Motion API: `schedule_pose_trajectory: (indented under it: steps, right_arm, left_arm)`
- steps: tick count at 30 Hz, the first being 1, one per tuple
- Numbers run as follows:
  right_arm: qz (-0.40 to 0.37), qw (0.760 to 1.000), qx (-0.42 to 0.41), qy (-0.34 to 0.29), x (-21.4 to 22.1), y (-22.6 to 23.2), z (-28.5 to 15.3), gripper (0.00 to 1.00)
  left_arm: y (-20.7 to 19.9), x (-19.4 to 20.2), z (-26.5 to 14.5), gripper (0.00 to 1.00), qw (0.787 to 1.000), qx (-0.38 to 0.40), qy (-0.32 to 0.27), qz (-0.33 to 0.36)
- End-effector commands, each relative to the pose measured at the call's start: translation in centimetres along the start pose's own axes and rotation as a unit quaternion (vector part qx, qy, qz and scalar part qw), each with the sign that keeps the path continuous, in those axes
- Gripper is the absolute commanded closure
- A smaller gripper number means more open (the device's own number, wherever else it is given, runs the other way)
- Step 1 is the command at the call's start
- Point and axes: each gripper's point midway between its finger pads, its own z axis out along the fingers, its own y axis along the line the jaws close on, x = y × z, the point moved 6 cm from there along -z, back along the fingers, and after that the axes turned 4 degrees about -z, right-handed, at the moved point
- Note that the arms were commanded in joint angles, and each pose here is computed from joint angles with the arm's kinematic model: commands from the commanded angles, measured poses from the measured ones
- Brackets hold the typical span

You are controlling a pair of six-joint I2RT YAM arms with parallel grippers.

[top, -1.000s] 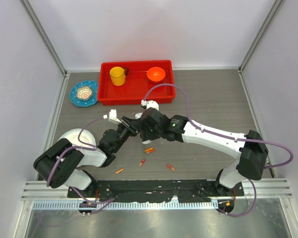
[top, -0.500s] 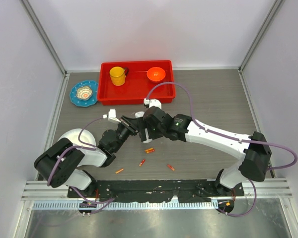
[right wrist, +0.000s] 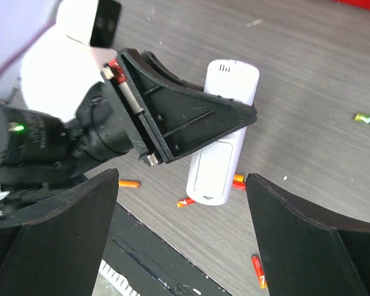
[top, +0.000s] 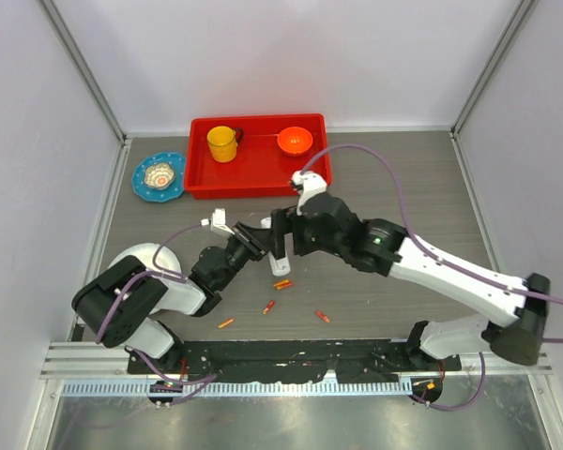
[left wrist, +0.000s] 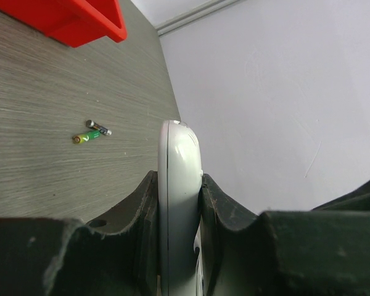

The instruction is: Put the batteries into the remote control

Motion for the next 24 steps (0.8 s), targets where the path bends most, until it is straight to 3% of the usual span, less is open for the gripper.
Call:
schedule_pose_trajectory:
  steps: [1, 13, 15, 19, 24]
  right_arm:
    - [0.006, 0.997, -0.026, -0.078, -1.4, -1.8, -3.1, 0.1]
    - [0.099, 0.961, -0.214, -0.143, 0.7, -5.2, -4.1, 0.1]
    - [0.109, 0.954, -0.249, -0.125, 2.1, -5.4, -3.7, 0.1]
    - [0.139, 0.929, -0.312, -0.146, 2.2, -5.2, -3.9, 0.08]
    - [0.16, 0.922, -0.333, -0.12, 3.7, -5.2, -2.6, 0.08]
  left_arm:
    - [-6.2, -2.2, 0.2, 1.0, 0.988, 0.145, -0.041, -0.04]
    - [-8.6, -2.6, -0.9, 1.0, 0.974, 0.203, 0.054, -0.087]
    - [-9.0, -2.4, -1.1, 1.0, 0.971, 0.211, 0.071, -0.085]
    - [-9.2, -2.1, -1.0, 1.0, 0.968, 0.217, 0.092, -0.086]
    - [-9.7, -2.0, -0.8, 1.0, 0.964, 0.226, 0.107, -0.087]
